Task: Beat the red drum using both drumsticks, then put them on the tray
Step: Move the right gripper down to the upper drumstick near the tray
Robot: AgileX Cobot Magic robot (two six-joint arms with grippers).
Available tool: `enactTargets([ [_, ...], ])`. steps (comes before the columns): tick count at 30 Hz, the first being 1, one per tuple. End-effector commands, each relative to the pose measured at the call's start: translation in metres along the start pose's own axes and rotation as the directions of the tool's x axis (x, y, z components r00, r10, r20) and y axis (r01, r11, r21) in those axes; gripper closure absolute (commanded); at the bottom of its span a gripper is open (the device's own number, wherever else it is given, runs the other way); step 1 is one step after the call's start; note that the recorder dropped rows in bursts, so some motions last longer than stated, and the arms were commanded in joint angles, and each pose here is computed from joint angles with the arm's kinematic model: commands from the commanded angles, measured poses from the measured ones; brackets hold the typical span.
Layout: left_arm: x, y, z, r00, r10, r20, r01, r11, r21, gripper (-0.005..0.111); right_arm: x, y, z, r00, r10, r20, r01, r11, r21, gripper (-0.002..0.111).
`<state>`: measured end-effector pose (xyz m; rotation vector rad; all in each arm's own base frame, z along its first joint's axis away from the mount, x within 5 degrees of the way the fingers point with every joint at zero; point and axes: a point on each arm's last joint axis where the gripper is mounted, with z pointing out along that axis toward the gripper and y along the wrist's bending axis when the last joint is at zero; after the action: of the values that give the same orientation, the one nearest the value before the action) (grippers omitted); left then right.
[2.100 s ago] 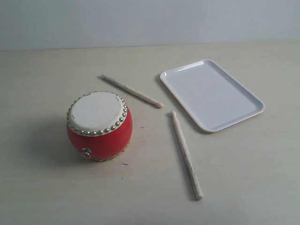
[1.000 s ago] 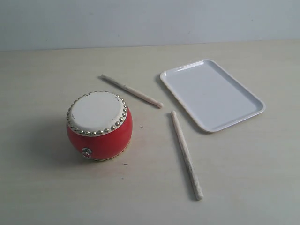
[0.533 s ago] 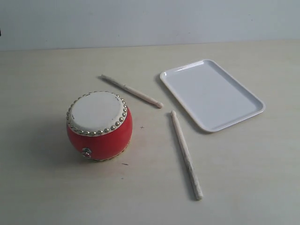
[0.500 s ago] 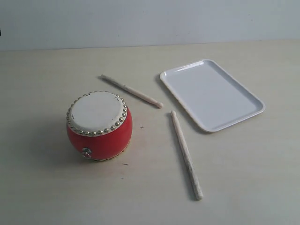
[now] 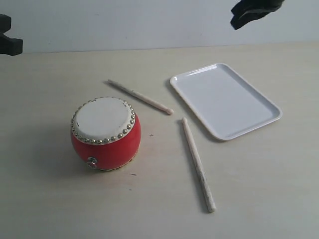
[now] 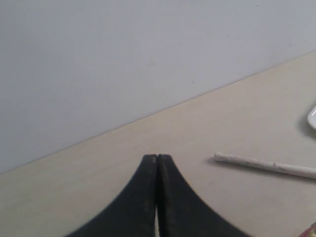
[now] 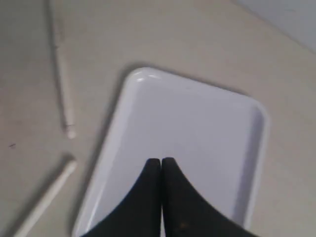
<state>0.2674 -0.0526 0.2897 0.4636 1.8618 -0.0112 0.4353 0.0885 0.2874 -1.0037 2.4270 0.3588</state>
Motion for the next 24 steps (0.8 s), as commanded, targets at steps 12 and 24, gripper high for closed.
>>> enactTargets([
  [12,0.011,0.01,-0.001,0.969,-0.148,-0.195,0.118,0.98,-0.159,0.107,-0.035,0.076,0.121,0.928,-0.282,-0.244,0.259,0.958,-0.124,0.092],
  [24,0.008,0.017,-0.003,0.944,-0.215,-0.252,0.157,0.96,-0.231,0.107,-0.029,0.097,0.154,0.915,-0.275,-0.297,0.235,0.958,-0.165,0.058],
])
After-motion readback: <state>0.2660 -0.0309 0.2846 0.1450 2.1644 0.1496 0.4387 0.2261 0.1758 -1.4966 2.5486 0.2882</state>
